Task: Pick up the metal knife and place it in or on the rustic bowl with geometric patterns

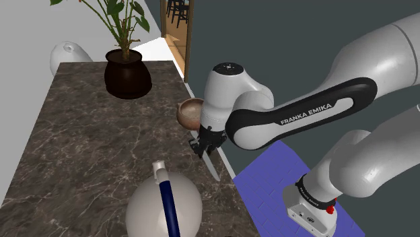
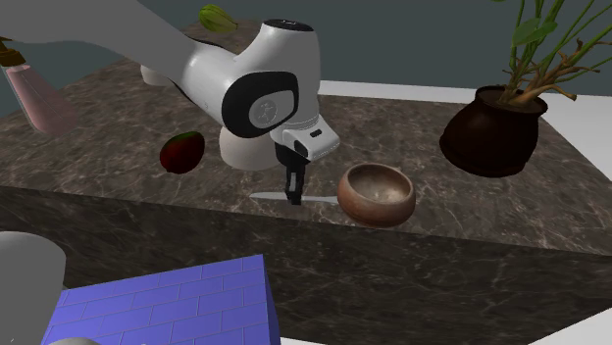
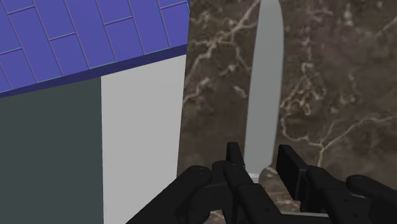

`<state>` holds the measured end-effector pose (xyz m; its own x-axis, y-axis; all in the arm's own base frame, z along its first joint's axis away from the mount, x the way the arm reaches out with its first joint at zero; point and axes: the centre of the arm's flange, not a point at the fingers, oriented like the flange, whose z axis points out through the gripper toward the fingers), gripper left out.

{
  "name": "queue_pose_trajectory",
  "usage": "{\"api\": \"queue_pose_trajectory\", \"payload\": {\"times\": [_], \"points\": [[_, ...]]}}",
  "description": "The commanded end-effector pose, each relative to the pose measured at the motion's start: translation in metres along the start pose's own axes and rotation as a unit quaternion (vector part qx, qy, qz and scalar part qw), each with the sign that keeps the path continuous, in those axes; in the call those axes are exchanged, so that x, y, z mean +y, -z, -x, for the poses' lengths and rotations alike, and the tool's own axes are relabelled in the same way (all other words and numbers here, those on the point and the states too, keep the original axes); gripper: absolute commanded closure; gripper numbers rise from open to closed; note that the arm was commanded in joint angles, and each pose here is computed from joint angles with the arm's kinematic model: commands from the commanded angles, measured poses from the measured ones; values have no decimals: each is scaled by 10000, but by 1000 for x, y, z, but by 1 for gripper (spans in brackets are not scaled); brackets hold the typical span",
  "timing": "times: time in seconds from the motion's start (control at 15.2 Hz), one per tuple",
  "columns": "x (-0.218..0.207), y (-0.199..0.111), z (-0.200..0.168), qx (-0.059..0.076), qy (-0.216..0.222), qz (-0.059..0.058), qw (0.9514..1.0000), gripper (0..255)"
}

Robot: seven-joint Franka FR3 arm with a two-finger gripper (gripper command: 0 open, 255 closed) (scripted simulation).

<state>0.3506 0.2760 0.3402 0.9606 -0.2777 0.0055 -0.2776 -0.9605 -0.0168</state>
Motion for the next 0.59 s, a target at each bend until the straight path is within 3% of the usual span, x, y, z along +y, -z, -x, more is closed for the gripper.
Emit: {"api": "queue_pose_trajectory", "payload": {"times": [0.0, 0.53], "points": [[0, 0, 0, 0, 0, 0, 10000, 255], [0, 5, 0, 0, 0, 0, 10000, 255]]}}
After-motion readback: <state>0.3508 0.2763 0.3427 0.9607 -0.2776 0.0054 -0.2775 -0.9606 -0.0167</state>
